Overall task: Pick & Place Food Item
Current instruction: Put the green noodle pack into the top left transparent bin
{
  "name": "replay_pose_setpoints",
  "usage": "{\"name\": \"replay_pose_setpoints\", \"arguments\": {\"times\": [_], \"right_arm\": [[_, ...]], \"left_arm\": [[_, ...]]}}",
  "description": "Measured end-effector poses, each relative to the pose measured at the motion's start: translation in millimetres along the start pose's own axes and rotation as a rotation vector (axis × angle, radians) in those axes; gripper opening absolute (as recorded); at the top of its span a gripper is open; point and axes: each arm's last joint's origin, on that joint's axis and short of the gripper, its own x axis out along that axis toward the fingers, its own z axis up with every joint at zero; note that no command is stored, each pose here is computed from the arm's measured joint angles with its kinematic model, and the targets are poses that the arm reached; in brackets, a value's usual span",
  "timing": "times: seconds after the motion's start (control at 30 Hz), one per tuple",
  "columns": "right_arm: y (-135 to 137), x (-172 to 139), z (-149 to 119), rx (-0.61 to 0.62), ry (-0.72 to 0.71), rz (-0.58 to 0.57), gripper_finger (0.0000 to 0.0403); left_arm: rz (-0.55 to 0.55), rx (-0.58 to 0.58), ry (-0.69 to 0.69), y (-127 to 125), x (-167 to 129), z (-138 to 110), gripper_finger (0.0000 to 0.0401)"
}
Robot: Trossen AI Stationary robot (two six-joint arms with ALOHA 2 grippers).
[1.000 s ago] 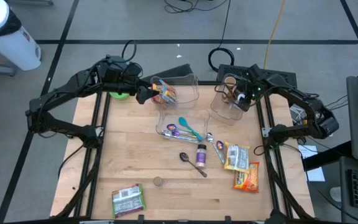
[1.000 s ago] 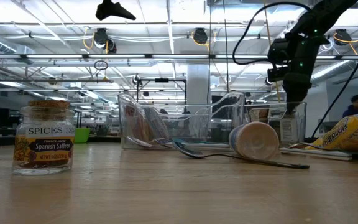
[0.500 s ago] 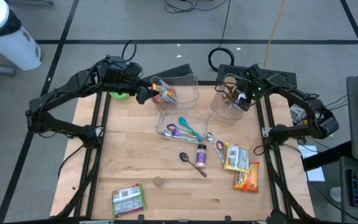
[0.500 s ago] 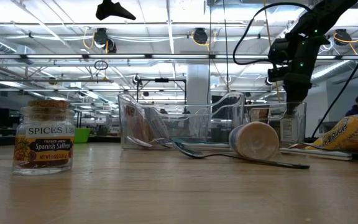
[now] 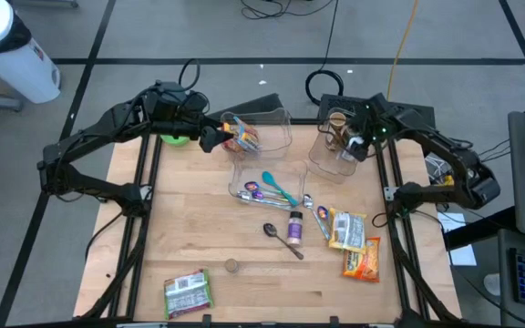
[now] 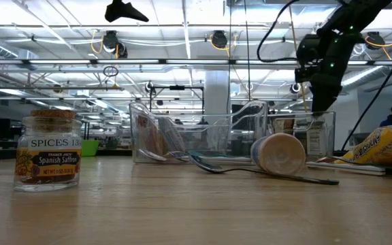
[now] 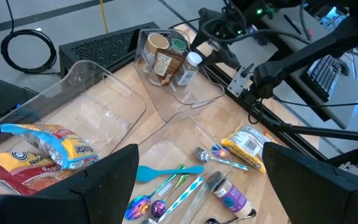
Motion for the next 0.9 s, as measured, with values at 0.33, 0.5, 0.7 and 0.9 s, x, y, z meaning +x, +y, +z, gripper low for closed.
{"name": "replay_pose_setpoints", "arguments": {"times": [0.33, 0.5, 0.7, 0.9], "right_arm": [[8, -36, -2, 0.185, -0.210, -0.003, 0.0285], [13, -55, 6, 0.355, -0.422, 0.170, 0.0279], [14, -69, 17, 0.596, -0.565, 0.334, 0.0279], [33, -79, 36, 0.687, -0.625, 0.645, 0.0279]], "left_arm": [[-0.004, -0.024, 0.002, 0, 0, 0, 0.0351], [0.026, 0.012, -0.017, 1, 0, 1, 0.0351], [0.005, 0.081, -0.084, -2, 0, 7, 0.0351], [-0.042, 0.045, -0.162, -8, -1, 14, 0.0351]]}}
